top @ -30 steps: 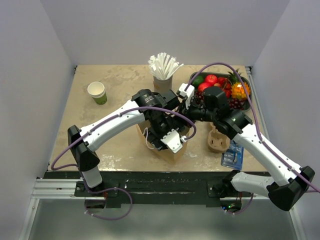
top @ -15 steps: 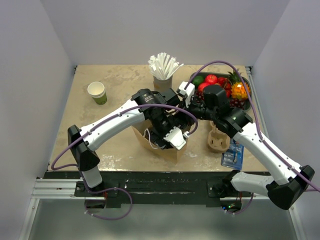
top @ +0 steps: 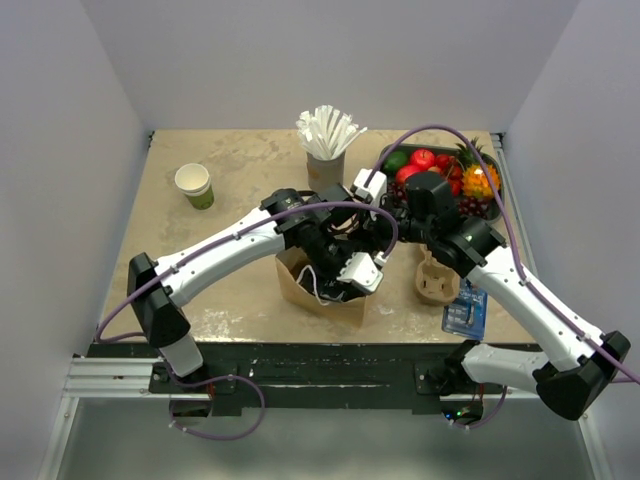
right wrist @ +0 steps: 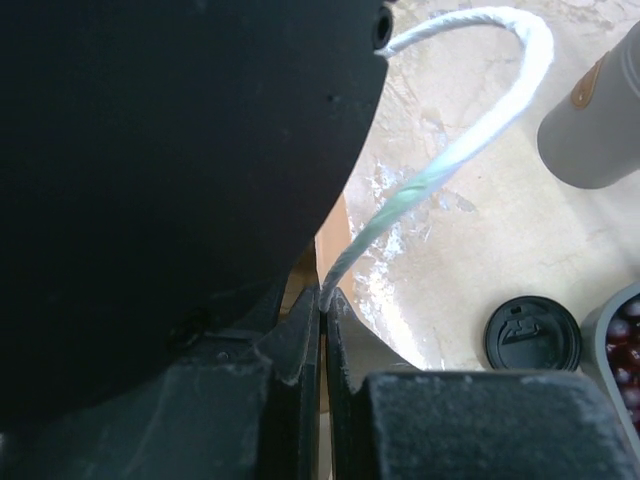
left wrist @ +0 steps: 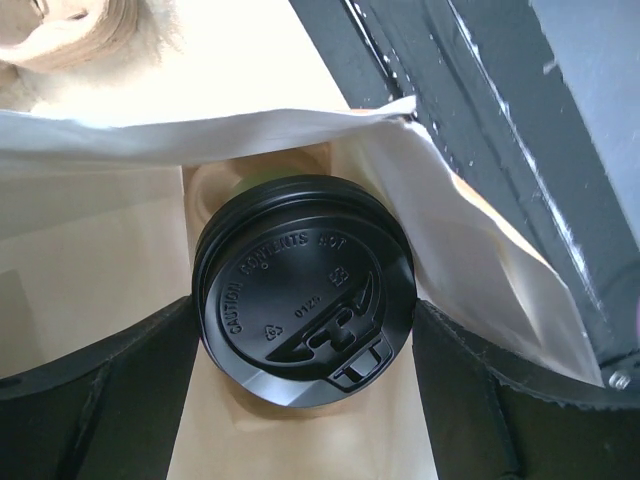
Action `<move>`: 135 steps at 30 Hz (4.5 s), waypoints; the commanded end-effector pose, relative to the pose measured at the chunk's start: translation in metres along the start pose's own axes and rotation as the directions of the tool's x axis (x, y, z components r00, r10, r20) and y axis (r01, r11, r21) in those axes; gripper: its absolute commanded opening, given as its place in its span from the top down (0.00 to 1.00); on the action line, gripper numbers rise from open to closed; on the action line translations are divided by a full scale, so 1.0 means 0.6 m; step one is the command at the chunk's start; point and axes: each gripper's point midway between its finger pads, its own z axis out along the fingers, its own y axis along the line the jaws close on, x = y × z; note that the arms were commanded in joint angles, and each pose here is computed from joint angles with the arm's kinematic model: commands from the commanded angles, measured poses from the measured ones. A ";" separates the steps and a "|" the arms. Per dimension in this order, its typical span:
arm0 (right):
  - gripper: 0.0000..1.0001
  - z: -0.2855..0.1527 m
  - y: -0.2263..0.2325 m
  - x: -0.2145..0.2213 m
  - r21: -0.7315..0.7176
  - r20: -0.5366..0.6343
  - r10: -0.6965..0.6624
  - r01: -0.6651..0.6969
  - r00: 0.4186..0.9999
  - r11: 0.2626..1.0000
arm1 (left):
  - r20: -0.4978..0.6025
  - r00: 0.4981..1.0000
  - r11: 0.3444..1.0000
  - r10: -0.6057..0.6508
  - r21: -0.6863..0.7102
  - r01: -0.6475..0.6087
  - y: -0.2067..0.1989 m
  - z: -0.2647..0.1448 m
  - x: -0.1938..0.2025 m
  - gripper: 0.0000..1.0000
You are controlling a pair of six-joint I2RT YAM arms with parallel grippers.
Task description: Pack the takeout coffee
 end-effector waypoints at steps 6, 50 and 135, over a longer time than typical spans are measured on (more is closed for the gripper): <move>1.00 0.002 0.095 -0.058 -0.222 0.125 -0.094 0.121 0.988 0.968 | 0.073 0.951 0.940 -0.301 -0.144 0.309 0.053 0.066 0.002 1.00; 1.00 0.010 0.066 -0.089 -0.122 0.179 -0.064 0.087 0.982 0.989 | -0.068 0.941 0.939 -0.331 -0.125 0.321 0.041 0.135 0.051 0.53; 1.00 0.020 -0.035 -0.020 0.003 0.116 0.208 -0.209 0.971 0.978 | 0.358 0.919 0.870 0.163 -0.491 0.037 0.057 -0.110 -0.106 0.01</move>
